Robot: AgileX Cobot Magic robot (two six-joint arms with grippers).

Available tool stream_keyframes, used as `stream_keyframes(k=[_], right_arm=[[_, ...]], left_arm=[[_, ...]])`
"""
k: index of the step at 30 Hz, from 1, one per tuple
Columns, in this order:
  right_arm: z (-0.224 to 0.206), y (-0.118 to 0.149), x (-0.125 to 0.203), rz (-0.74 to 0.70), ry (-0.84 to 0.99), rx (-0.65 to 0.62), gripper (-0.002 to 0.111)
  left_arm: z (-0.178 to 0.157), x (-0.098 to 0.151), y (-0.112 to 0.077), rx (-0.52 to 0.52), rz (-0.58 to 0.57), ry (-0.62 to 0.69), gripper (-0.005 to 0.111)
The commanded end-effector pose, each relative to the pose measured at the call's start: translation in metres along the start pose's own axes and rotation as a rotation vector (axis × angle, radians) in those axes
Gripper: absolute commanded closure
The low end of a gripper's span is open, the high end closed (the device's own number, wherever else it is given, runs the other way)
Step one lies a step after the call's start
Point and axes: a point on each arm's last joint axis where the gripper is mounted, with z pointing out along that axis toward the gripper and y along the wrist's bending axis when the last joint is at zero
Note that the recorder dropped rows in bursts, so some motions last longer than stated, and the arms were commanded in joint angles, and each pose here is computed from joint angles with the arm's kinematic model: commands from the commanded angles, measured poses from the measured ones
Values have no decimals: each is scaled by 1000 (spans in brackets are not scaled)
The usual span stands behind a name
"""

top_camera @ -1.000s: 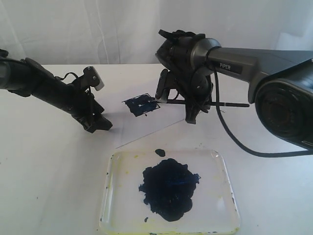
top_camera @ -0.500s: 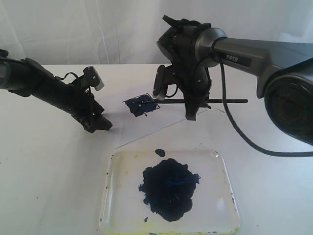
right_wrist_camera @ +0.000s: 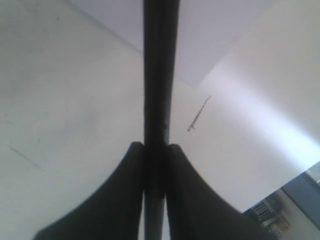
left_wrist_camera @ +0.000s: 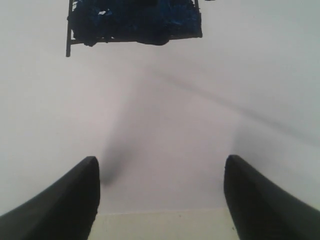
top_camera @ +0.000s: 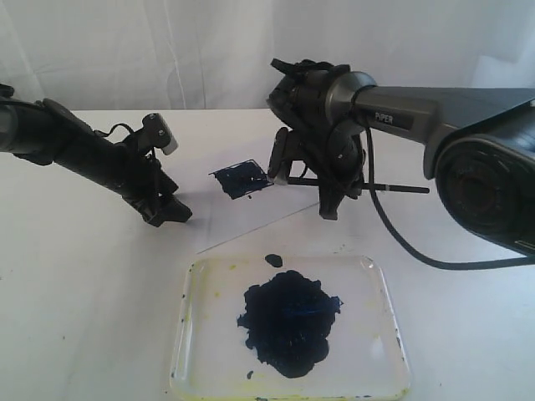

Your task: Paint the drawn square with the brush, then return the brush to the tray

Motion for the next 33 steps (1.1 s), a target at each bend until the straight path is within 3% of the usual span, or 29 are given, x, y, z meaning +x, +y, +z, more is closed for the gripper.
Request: stream_keyframes(k=[1, 7, 15, 25, 33], right_arm=[[-2, -4, 3, 34, 20, 35, 108], [-4, -7, 5, 79, 29, 71, 108], [-20, -9, 8, 100, -28, 24, 108], [-16, 6, -9, 47, -37, 32, 108], [-17, 4, -18, 107, -101, 47, 108]], left_arm=[[13, 18, -7, 55, 78, 86, 34], [13, 18, -7, 55, 78, 86, 34], [13, 18, -7, 55, 78, 86, 34], [13, 18, -7, 55, 78, 86, 34], [13, 18, -7, 55, 78, 86, 34]])
